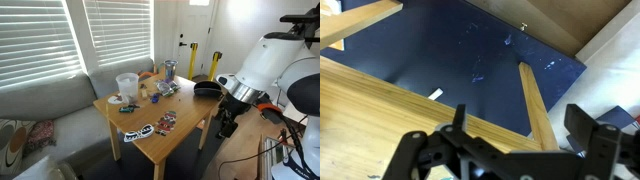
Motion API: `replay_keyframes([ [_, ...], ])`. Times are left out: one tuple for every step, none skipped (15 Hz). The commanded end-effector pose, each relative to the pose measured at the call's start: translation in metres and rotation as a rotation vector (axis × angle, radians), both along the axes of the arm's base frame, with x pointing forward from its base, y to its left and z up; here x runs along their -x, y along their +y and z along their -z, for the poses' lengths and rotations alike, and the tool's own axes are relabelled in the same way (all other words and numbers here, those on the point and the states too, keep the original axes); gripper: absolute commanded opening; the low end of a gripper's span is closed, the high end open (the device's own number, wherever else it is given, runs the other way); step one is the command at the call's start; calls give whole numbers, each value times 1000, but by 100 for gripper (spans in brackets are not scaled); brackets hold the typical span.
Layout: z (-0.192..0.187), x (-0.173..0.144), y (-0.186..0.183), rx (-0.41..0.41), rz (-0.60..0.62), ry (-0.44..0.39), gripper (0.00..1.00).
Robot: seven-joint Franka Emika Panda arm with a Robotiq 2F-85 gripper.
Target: Pick up the white shades and put them in the clear cup
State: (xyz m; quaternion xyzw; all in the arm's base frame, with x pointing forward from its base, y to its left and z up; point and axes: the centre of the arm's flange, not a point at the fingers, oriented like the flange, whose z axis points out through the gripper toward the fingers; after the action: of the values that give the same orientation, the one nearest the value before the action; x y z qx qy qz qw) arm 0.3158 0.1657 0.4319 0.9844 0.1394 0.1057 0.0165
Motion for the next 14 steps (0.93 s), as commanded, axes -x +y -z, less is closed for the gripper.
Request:
replay_keyframes([
  [0, 0, 0, 0, 0, 0, 100],
  [-6, -1, -11, 3, -11, -24, 100],
  [-13, -5, -21, 9, -32, -36, 100],
  [-21, -13, -35, 22, -71, -40, 100],
  [-35, -24, -54, 40, -114, -41, 100],
  [-46, -35, -71, 48, -168, -55, 100],
  [-64, -54, -90, 64, -228, -55, 100],
  [-76, -70, -104, 66, -285, -53, 100],
  [-91, -88, -114, 60, -337, -39, 100],
  [-101, -107, -124, 55, -382, -35, 100],
  [-111, -126, -124, 35, -425, -28, 100],
  [-114, -144, -125, 26, -471, -26, 100],
  [-116, -161, -120, 18, -519, -25, 100],
  [-116, -176, -110, 13, -567, -18, 100],
])
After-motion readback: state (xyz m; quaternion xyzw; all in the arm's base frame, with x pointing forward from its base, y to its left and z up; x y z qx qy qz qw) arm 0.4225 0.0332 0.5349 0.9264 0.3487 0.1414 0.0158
